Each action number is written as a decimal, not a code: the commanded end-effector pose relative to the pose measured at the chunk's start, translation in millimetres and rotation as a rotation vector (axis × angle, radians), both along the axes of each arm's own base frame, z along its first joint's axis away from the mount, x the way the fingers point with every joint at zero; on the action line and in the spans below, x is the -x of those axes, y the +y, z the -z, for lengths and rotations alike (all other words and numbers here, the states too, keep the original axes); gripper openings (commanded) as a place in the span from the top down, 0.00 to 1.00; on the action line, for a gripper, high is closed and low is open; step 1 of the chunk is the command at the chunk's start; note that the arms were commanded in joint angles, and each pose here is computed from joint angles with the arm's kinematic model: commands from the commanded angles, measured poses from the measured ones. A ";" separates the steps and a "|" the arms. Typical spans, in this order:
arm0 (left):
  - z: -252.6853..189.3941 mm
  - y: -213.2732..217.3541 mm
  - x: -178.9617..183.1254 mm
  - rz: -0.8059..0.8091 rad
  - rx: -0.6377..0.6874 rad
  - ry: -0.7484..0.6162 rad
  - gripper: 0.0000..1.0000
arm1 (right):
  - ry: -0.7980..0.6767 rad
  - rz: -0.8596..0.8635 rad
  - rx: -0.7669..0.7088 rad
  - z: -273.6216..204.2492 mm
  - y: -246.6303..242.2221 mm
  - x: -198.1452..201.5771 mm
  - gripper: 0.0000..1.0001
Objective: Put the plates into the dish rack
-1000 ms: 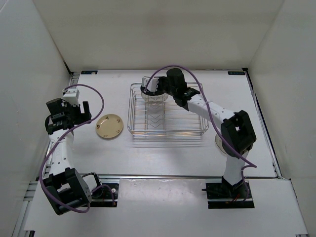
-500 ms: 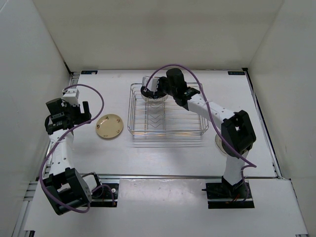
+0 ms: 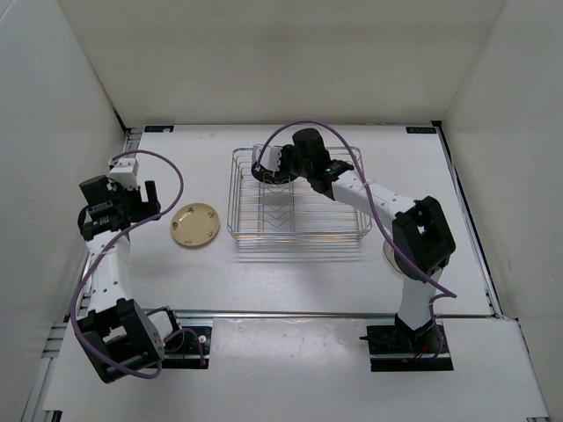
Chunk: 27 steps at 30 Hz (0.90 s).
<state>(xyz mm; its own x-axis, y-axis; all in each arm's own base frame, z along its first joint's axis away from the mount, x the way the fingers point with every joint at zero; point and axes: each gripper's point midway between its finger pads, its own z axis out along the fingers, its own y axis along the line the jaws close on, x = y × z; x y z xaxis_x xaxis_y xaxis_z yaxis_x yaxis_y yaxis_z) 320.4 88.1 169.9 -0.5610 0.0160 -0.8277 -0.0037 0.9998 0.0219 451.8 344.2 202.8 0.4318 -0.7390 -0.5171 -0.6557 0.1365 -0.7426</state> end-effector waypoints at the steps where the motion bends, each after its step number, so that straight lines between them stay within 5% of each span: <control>1: -12.0 -1.5 3.0 0.015 -0.001 -0.034 0.01 | 0.023 -0.024 -0.024 2.2 6.4 7.2 1.00; 27: -17.8 -3.6 3.9 0.023 -0.004 -0.053 0.01 | 0.115 0.002 0.015 30.7 12.3 5.0 1.00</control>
<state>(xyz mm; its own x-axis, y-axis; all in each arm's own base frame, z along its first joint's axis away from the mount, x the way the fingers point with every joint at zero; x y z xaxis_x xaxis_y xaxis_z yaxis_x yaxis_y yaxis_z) 318.4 87.9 173.0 -0.5539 0.0248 -0.8322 0.0058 0.9996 0.0259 449.8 349.3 168.4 0.3867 -0.7582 -0.5251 -0.7171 0.1109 -0.6881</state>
